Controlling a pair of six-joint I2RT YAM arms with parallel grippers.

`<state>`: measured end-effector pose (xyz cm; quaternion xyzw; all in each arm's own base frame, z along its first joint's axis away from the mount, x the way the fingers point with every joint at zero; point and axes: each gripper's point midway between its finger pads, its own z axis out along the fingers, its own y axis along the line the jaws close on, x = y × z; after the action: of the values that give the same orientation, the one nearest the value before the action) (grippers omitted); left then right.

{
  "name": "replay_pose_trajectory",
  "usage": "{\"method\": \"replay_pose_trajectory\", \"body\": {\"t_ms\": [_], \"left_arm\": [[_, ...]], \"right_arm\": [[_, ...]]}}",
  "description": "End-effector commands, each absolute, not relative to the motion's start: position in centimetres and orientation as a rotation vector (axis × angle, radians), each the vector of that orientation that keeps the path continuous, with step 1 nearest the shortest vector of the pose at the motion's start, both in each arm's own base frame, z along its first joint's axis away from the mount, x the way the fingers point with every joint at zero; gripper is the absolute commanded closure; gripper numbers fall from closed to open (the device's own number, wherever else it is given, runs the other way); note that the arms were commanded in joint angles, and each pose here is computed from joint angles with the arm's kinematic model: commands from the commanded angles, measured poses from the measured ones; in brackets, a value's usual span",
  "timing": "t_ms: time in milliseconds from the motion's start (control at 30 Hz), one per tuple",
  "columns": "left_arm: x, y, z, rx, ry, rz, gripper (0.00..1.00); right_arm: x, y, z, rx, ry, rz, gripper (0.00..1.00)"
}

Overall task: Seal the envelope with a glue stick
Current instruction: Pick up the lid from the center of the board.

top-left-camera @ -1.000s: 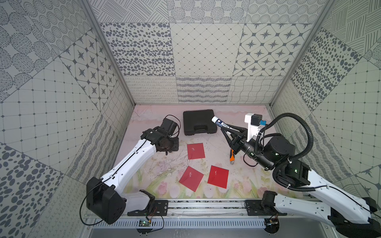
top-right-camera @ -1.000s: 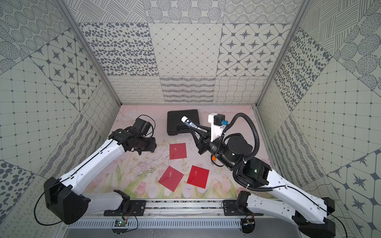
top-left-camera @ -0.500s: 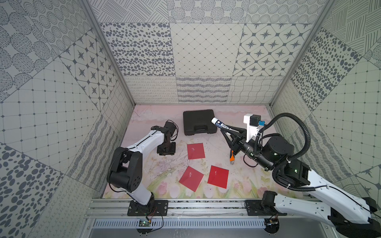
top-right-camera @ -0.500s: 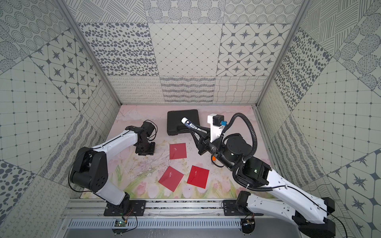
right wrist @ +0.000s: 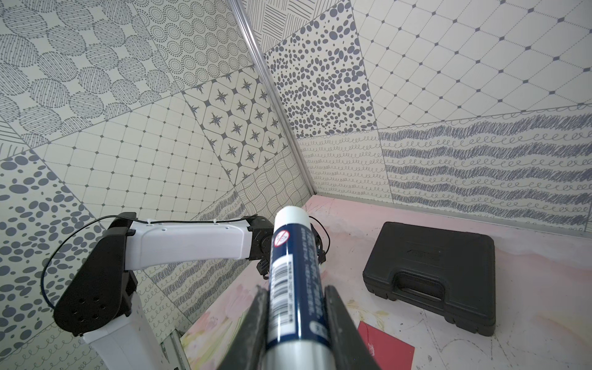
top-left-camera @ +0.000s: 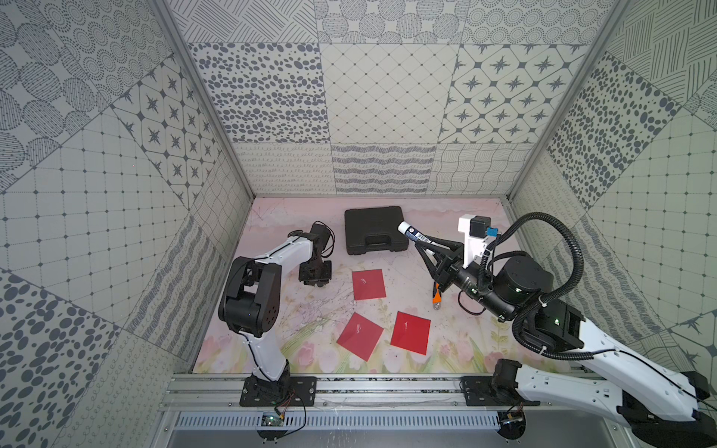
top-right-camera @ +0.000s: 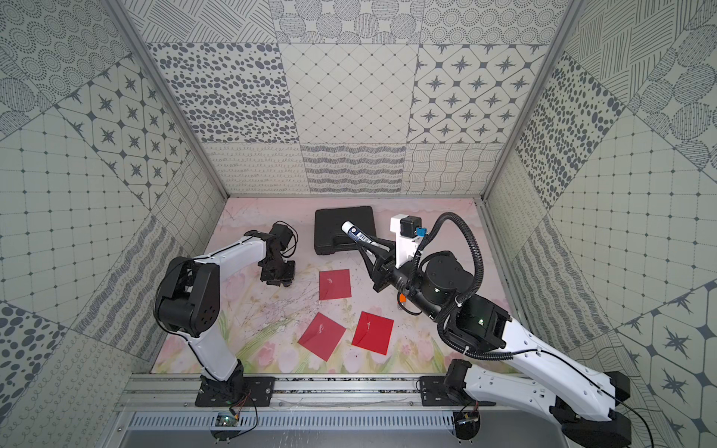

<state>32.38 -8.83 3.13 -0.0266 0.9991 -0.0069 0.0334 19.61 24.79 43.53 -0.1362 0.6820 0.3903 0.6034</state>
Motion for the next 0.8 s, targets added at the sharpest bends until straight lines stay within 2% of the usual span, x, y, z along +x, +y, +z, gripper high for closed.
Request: {"method": "replay_pose_trajectory", "body": {"t_ms": [0, 167, 400, 533, 767], "left_arm": [[33.23, -8.95, 2.80, -0.065, 3.071, -0.047, 0.63], [33.44, -8.99, 2.89, -0.066, 3.067, -0.049, 0.69], [33.71, -9.09, 3.36, -0.061, 3.059, -0.055, 0.69], [33.74, -9.10, 3.23, -0.055, 3.064, -0.051, 0.64], [33.61, -9.05, 2.77, -0.056, 3.077, -0.047, 0.69]], "right_arm": [[19.38, 24.11, 45.67, -0.287, 1.524, 0.925, 0.85], [19.41, 24.36, 45.59, -0.292, 1.528, 0.929, 0.85], [19.43, 24.52, 45.58, -0.297, 1.530, 0.931, 0.85], [19.41, 24.58, 45.60, -0.299, 1.530, 0.934, 0.85], [19.40, 24.64, 45.59, -0.301, 1.532, 0.935, 0.85]]}}
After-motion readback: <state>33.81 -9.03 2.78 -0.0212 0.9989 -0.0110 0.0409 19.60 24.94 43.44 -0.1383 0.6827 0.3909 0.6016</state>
